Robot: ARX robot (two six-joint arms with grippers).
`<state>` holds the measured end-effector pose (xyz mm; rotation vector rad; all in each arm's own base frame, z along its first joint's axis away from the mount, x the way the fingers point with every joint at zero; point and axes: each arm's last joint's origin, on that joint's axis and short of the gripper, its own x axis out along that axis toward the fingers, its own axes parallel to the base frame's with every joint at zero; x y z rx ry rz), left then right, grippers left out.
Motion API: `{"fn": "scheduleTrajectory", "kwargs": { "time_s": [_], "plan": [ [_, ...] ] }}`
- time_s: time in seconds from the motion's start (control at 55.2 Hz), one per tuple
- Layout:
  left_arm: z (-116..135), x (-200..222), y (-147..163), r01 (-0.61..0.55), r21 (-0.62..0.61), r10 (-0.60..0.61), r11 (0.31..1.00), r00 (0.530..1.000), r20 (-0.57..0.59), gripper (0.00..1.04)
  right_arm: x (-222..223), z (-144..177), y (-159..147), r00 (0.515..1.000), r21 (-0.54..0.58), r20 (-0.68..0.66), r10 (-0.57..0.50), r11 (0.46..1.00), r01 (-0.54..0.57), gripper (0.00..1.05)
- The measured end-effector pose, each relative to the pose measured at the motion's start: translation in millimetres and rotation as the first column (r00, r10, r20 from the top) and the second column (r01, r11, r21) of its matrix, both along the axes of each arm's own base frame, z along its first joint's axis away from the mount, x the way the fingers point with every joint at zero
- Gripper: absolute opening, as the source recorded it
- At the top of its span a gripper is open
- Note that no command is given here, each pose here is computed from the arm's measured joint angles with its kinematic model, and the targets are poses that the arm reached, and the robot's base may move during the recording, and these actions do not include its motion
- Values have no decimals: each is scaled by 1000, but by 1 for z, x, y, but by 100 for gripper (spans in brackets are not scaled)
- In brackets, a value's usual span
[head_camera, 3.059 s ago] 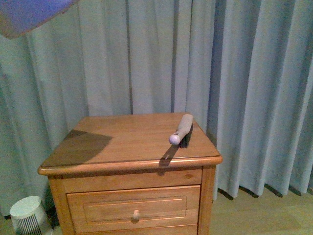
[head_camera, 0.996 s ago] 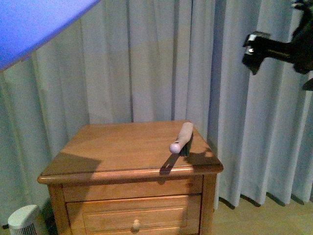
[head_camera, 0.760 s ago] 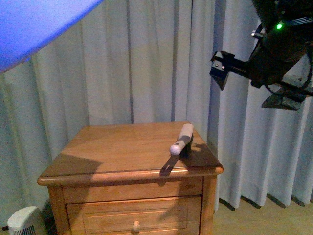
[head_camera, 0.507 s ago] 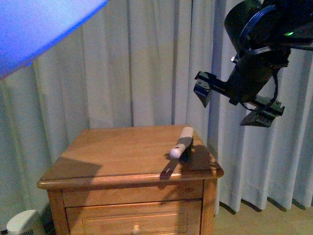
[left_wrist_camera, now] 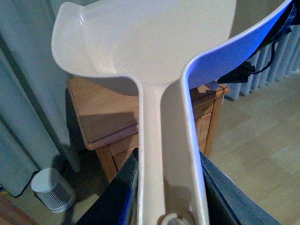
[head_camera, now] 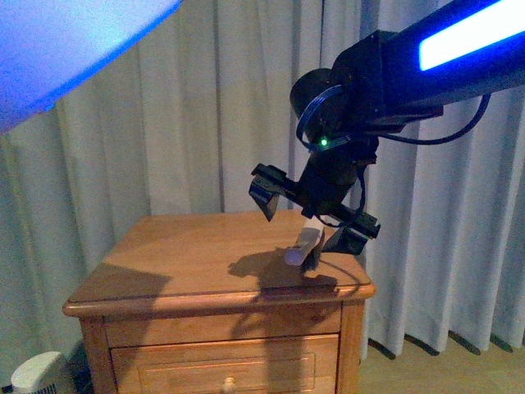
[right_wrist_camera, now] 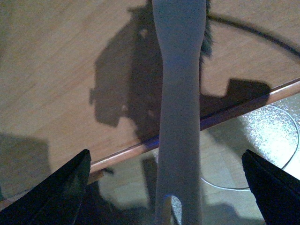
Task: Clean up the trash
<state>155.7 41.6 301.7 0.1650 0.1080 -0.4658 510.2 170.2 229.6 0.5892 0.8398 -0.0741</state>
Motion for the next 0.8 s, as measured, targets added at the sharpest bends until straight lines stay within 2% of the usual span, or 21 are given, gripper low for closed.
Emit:
{"fn": "scheduleTrajectory", "kwargs": {
  "time_s": [0.797],
  "plan": [
    [0,0,0,0,0,0,1000,1000,0,29,6,-31,-7,997,-48,-73,-31,998,27,97]
  ]
}}
